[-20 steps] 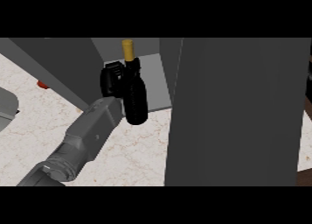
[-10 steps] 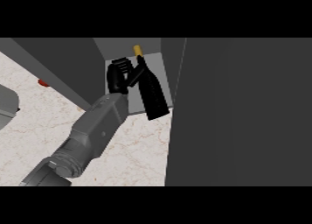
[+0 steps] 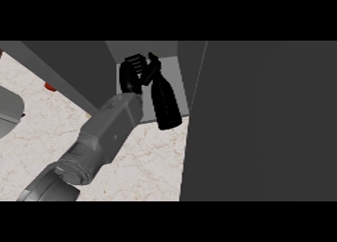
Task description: Pick up the wine, place it into the cabinet and close the cabinet
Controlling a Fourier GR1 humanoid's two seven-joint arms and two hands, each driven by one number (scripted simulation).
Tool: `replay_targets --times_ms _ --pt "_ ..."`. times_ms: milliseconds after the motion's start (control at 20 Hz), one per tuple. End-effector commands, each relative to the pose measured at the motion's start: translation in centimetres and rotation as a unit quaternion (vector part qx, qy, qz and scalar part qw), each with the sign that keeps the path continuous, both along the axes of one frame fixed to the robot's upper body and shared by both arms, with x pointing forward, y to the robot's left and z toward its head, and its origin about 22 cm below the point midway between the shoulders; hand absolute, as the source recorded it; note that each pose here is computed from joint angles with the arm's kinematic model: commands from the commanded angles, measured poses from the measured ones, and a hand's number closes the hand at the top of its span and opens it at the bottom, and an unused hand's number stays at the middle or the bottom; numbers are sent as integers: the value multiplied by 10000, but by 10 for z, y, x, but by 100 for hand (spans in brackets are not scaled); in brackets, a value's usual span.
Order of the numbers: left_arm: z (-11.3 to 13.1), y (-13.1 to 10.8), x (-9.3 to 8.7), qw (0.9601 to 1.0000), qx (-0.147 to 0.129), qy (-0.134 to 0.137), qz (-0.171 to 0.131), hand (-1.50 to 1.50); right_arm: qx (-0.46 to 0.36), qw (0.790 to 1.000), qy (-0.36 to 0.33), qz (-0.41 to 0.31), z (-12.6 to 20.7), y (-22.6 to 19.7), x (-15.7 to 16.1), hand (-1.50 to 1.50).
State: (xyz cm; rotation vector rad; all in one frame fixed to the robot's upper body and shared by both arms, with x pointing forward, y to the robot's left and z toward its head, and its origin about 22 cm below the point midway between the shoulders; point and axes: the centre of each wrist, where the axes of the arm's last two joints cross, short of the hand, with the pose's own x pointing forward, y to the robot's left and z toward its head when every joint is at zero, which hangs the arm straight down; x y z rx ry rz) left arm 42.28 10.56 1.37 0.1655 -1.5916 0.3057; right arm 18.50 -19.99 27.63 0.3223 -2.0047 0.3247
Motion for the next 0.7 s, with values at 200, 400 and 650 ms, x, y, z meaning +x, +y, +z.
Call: replay_targets --times_ms 200,400,650 --pt "2 2 2 9998 -20 205 60 150 -5 9999 -5 -106 0 -9 -1 -150" --pt "10 16 9 9942 1040 42 270 150 9 10000 -37 22 1 -6 0 -150" --pt "9 51 12 9806 1871 -24 584 150 -2 10000 -44 74 0 -5 -5 -150"
